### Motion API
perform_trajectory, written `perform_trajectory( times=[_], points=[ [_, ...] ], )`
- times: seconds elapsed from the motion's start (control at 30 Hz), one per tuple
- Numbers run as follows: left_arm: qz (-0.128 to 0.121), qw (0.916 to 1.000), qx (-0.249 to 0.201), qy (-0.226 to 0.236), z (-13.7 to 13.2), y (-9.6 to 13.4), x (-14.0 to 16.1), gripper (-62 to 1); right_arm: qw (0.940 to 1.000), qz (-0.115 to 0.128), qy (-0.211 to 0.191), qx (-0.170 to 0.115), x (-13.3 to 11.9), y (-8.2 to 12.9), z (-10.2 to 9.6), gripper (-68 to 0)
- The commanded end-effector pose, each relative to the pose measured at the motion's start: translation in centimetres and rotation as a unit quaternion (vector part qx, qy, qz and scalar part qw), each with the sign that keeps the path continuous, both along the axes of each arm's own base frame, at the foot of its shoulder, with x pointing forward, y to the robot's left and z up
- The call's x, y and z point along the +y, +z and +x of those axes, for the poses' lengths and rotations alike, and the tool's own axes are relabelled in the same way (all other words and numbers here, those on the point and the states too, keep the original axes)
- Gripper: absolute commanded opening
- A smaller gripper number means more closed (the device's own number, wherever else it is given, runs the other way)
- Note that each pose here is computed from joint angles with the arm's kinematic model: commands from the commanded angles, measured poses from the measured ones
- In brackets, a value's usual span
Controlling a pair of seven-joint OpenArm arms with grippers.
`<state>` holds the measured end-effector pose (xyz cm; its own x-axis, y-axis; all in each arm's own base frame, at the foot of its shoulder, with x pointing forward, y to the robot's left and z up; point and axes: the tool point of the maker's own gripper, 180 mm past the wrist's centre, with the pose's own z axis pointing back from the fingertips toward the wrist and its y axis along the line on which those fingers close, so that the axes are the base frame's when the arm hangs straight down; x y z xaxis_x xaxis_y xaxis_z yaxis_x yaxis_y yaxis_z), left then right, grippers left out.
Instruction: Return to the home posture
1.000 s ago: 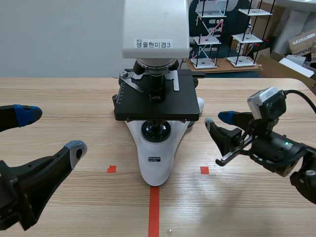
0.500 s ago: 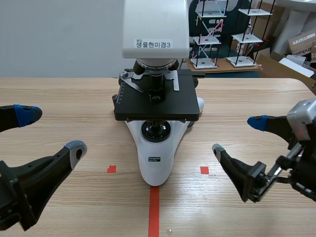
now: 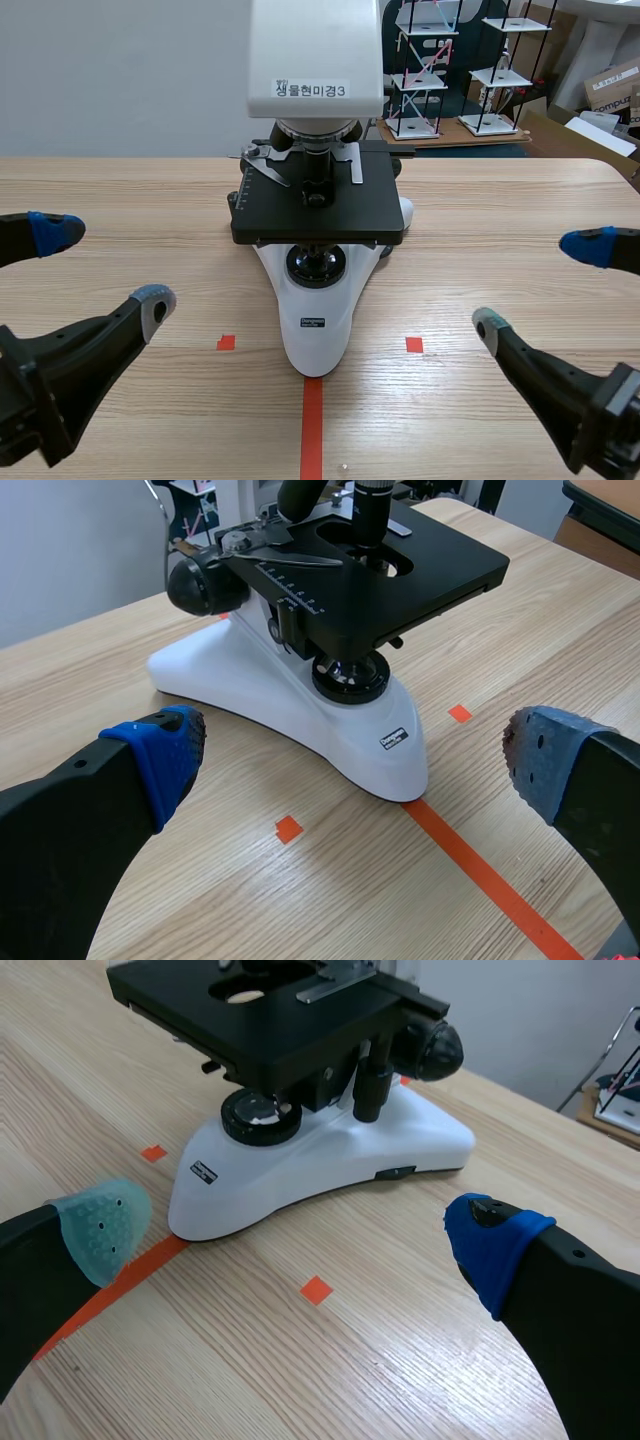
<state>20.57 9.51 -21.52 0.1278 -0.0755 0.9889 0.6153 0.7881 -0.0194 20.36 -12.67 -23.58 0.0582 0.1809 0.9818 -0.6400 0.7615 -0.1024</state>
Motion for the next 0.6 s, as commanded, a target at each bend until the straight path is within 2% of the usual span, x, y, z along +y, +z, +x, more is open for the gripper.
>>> perform_trajectory(
  times=[0.0,0.57],
  points=[
    [-0.011,0.9999,-0.011,0.003,0.13,0.69,-0.05,1.4,0.9999,0.007,0.006,-0.01,0.18,0.75,0.16,-1.8],
    [-0.01,0.9999,-0.011,0.003,0.13,0.68,-0.05,1.4,0.9999,0.011,0.004,-0.006,0.22,0.78,0.05,-1.8]
  ],
)
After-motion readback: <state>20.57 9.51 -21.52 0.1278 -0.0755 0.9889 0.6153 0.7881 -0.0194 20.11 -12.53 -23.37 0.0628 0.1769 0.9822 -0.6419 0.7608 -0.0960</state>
